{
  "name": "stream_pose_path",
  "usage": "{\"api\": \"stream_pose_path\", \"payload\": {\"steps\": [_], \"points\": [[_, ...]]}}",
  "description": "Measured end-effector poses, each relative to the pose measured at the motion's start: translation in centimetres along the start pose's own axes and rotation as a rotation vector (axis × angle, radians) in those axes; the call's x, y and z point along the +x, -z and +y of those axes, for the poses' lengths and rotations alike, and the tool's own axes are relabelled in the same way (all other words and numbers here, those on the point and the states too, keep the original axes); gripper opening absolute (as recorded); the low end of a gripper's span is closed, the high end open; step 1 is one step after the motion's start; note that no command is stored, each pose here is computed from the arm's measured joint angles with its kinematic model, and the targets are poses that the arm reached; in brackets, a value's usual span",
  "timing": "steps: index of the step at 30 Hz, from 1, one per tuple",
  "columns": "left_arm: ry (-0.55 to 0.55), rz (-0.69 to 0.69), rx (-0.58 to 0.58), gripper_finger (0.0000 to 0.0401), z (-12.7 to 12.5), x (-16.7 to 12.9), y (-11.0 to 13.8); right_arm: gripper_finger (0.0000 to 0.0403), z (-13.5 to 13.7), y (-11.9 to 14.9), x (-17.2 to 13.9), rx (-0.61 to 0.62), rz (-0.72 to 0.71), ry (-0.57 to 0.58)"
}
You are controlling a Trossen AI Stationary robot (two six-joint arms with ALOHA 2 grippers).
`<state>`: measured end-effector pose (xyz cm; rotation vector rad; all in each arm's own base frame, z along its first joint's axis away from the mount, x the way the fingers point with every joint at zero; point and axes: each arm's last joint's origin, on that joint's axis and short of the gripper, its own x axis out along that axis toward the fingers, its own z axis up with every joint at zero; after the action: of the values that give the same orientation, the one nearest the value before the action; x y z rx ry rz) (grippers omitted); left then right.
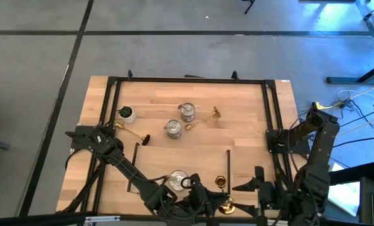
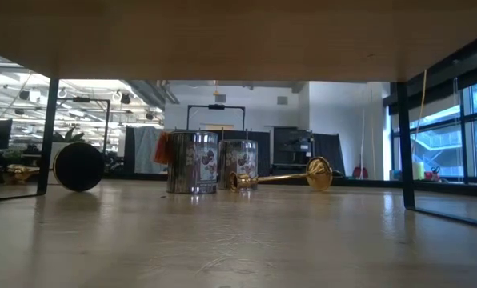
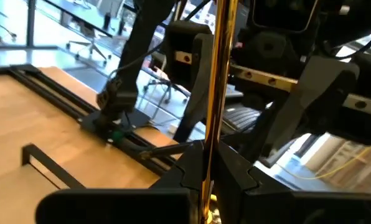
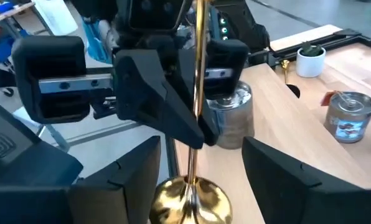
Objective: Pick & Place candle stick holders
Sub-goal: Put the bottom right gold candle holder on the shelf
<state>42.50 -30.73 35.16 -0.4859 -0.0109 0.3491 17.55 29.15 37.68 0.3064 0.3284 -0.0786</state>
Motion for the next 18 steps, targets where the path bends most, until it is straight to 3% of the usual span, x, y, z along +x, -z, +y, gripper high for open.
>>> {"api": "stream_pose_path", "payload": {"steps": [13,18], "points": [[-0.01,0.076,0.028,0.0012,0.1,-0.9,1.2,0.0229,-0.4,-0.5,2.3,0.005,-0.03,0.036],[-0.024,0.076,0.04,0.0012,0.3,-0.7,1.2,0.0226,-0.5,-0.6,3.3,0.001,-0.01,-0.001]]}}
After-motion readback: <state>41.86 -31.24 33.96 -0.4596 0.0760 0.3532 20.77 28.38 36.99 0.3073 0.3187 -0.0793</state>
